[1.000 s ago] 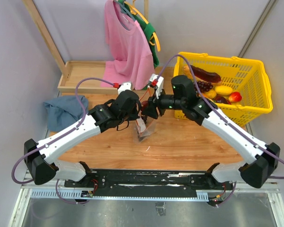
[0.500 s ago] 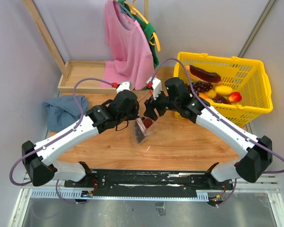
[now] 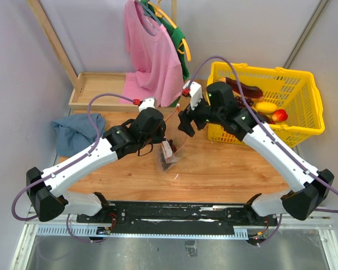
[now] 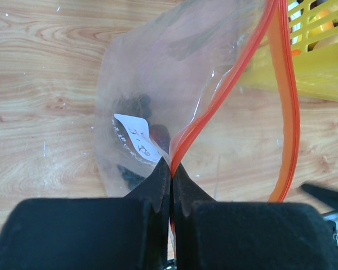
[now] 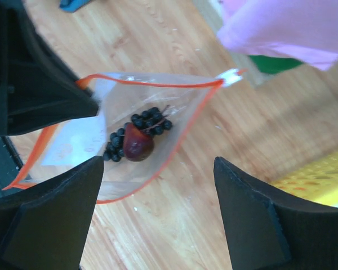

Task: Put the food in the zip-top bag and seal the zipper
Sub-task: Pick up the fake fruit from the bin.

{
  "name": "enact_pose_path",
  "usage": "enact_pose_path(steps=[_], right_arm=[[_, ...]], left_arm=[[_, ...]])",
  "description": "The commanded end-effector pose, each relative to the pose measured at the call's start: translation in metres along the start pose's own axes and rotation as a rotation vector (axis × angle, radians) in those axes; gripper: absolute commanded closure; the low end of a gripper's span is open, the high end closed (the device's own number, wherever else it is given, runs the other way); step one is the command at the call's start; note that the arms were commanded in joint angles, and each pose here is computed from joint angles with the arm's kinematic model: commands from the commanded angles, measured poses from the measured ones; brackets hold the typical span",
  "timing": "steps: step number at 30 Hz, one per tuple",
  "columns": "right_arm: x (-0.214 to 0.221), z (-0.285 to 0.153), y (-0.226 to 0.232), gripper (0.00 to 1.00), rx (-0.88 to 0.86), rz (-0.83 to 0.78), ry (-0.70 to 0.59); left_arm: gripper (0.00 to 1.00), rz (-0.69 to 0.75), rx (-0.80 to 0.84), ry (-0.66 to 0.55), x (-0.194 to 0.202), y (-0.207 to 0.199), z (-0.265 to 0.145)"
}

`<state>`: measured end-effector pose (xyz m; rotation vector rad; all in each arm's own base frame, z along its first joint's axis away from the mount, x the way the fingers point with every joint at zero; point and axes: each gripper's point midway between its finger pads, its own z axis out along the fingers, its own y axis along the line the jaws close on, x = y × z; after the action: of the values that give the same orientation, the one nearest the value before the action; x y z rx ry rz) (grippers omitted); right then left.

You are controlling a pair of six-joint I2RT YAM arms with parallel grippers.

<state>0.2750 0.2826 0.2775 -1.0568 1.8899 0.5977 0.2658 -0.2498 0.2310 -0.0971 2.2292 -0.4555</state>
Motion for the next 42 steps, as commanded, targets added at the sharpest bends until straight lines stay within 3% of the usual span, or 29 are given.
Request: enact_pose_path(steps=[1, 12, 23, 30, 42], right_arm=[[-0.005, -0.032, -0.037, 0.19, 0.114, 0.033, 0.035], [0.034, -0.077, -0.147, 0.16, 0.395, 0.308, 0.119], [0.104, -0.058, -0.208, 0.16, 0.398, 0.581, 0.203], [0.155, -0.032, -0.201, 0.19, 0.328, 0.724, 0.358], [0.197, -0.008, -0.176, 0.20, 0.282, 0.877, 0.482]], left_arm=[[1.00, -0.019, 0.014, -0.022, -0.005, 0.000, -0.003], [1.00, -0.011, 0.015, -0.019, -0.004, -0.001, 0.000], [1.00, 0.001, 0.021, -0.017, -0.004, -0.002, 0.000], [1.00, 0.001, 0.018, -0.014, -0.003, -0.001, 0.001], [1.00, 0.008, 0.013, 0.001, 0.002, -0.002, 0.006]])
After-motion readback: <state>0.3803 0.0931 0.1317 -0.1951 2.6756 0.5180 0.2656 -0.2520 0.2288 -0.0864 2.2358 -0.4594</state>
